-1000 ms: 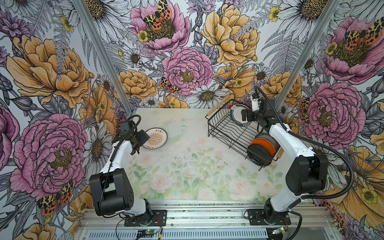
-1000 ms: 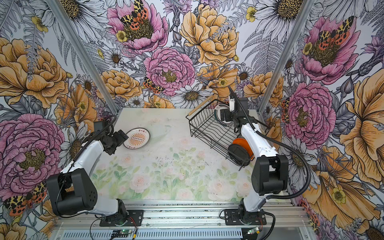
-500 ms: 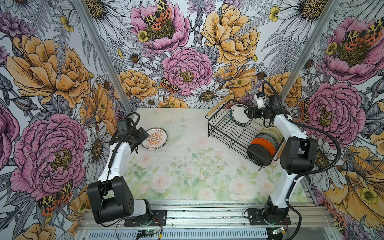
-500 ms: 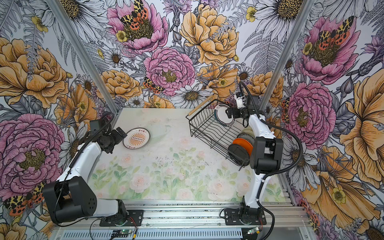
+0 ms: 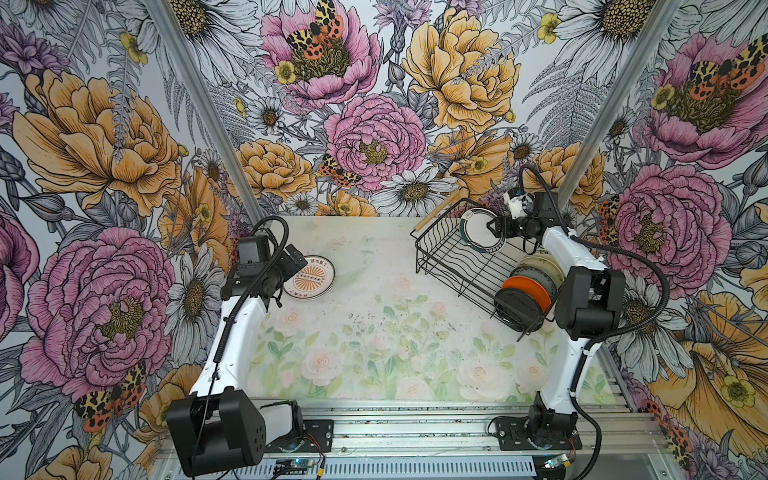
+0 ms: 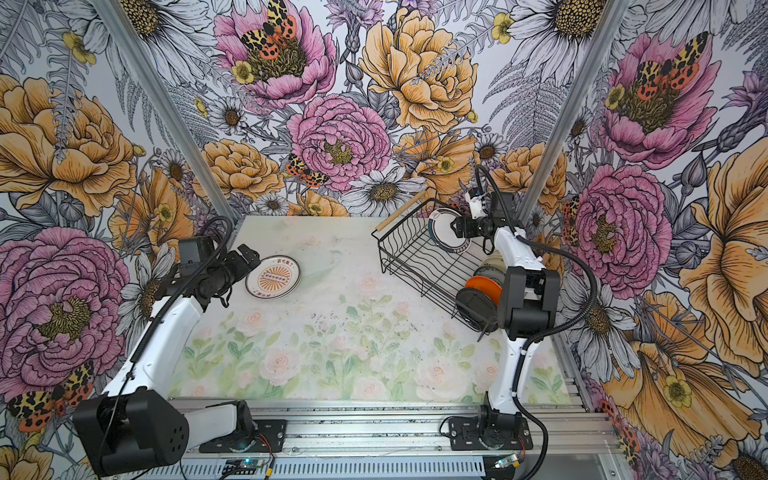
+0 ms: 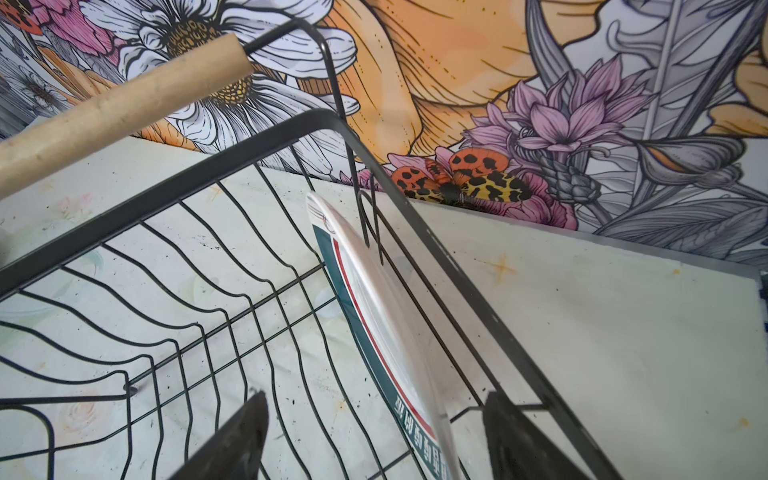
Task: Unload the plates from the dish rack
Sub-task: 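Reach the right gripper into the rack and close on the green-rimmed plate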
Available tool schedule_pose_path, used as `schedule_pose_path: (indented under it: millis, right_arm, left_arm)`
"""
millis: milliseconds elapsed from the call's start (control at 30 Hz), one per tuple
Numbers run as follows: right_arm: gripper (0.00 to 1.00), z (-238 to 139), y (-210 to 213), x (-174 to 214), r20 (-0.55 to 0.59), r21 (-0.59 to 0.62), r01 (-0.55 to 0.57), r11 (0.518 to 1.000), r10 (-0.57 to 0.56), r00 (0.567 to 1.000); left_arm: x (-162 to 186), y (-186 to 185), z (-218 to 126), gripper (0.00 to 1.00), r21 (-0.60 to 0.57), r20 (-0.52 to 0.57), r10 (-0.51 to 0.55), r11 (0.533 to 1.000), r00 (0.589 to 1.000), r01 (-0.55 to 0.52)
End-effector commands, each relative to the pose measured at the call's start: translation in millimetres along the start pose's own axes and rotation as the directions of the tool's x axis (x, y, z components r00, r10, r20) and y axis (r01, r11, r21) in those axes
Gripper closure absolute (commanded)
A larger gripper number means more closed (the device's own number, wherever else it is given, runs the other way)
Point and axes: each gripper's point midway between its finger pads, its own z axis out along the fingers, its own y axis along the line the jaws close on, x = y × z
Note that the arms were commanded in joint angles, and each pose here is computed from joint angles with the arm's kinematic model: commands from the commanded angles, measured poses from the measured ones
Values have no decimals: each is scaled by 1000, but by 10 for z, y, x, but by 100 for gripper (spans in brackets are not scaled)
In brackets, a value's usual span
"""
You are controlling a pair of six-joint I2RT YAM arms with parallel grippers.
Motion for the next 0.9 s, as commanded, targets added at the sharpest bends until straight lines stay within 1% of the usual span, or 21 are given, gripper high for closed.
schedule_pose_path:
  millis: [0,133,333,400,600,700,800,867]
  right_arm:
    - [18,15,-54,-25,1,3,26,1000,-26,1000]
    - [20,55,-104,29,-22,16,49,999,-49,999]
    - [24,94,-173,113,-59,51,145,988,-142,988]
    - [25,105,-168,128,-65,46,185,982,-182,981]
    - [35,156,-190,120,-77,54,280,958,-276,958]
    - [37,204,-226,126,-84,59,298,953,-293,952]
    - [44,258,-229,124,-84,54,317,947,-312,946]
    - [46,292,-244,120,-84,52,330,942,-325,942]
  left_arm:
    - [-83,-109,-54,1,60,49,17,998,999,-20]
    - [-105,-157,-93,1,85,67,18,996,998,-24]
    - [-139,-169,-157,1,101,104,19,994,994,-30]
    - [-143,-178,-166,1,105,108,20,994,994,-32]
    - [-130,-176,-156,1,107,103,24,994,994,-35]
    - [-127,-183,-153,1,110,104,26,993,994,-38]
    - [-131,-186,-168,1,113,109,25,993,994,-38]
    - [-142,-183,-189,1,113,118,25,993,993,-38]
